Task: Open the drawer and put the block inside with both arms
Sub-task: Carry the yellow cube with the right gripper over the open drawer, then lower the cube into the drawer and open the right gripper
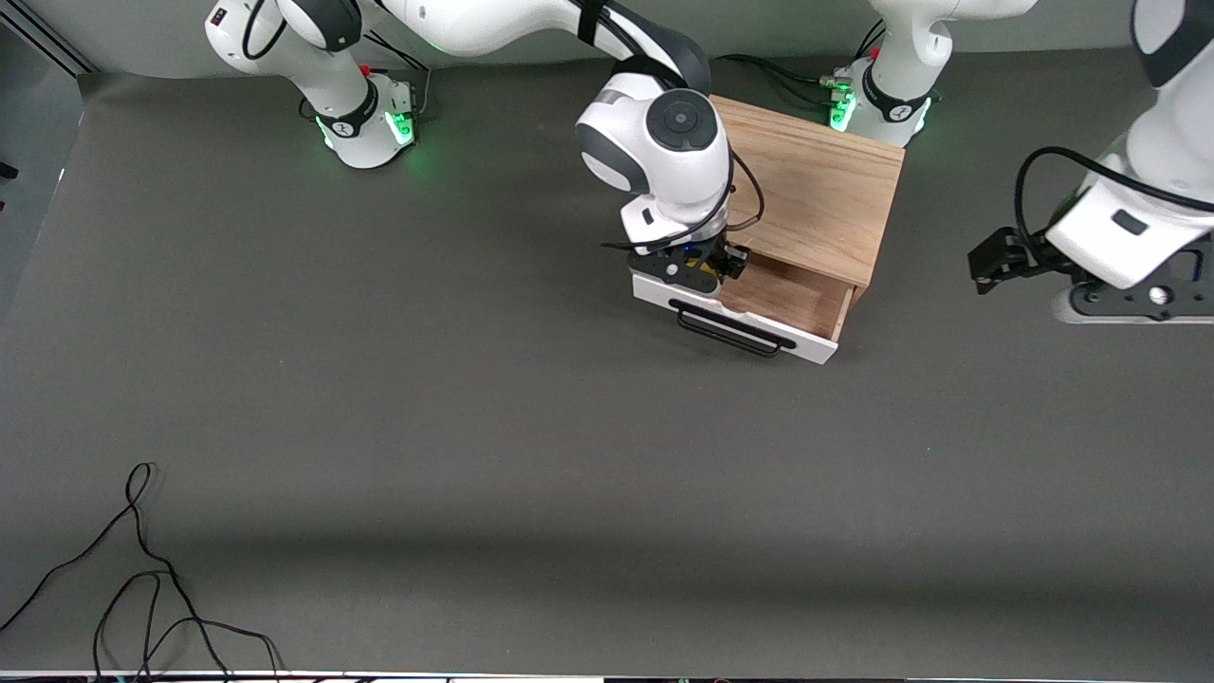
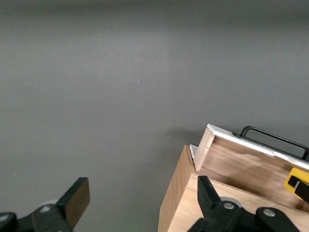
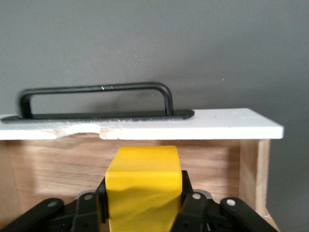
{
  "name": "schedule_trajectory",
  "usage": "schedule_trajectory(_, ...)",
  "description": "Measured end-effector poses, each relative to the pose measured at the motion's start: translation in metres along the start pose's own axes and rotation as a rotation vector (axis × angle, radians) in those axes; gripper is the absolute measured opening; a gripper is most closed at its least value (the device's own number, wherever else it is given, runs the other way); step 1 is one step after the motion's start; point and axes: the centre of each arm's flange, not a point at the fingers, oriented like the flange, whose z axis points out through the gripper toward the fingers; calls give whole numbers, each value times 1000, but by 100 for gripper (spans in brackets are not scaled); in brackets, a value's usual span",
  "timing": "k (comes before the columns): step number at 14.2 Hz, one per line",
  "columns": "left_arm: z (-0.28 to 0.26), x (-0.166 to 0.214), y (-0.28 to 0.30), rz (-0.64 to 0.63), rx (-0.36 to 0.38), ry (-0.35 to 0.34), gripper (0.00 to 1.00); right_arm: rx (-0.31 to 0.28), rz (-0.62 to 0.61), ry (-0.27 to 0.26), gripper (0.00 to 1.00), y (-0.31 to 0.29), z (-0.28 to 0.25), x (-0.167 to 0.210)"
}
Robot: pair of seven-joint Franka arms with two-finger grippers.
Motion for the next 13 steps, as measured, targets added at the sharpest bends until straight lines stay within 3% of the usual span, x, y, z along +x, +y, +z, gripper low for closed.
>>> schedule_trajectory(6, 0, 0, -4, -6, 0, -1, 100, -14, -1, -2, 55, 0, 17, -6)
schedule_trajectory(8, 1, 1, -8, -13, -3, -2, 100, -16, -19, 19, 68, -1, 17, -11)
schedule_trajectory(11, 1, -1, -11, -23, -47, -11, 100, -1, -46, 41, 98, -6, 7, -23)
schedule_trajectory(13, 1, -1, -18, -37, -61, -12, 100, 16, -46, 50, 100, -8, -12, -22)
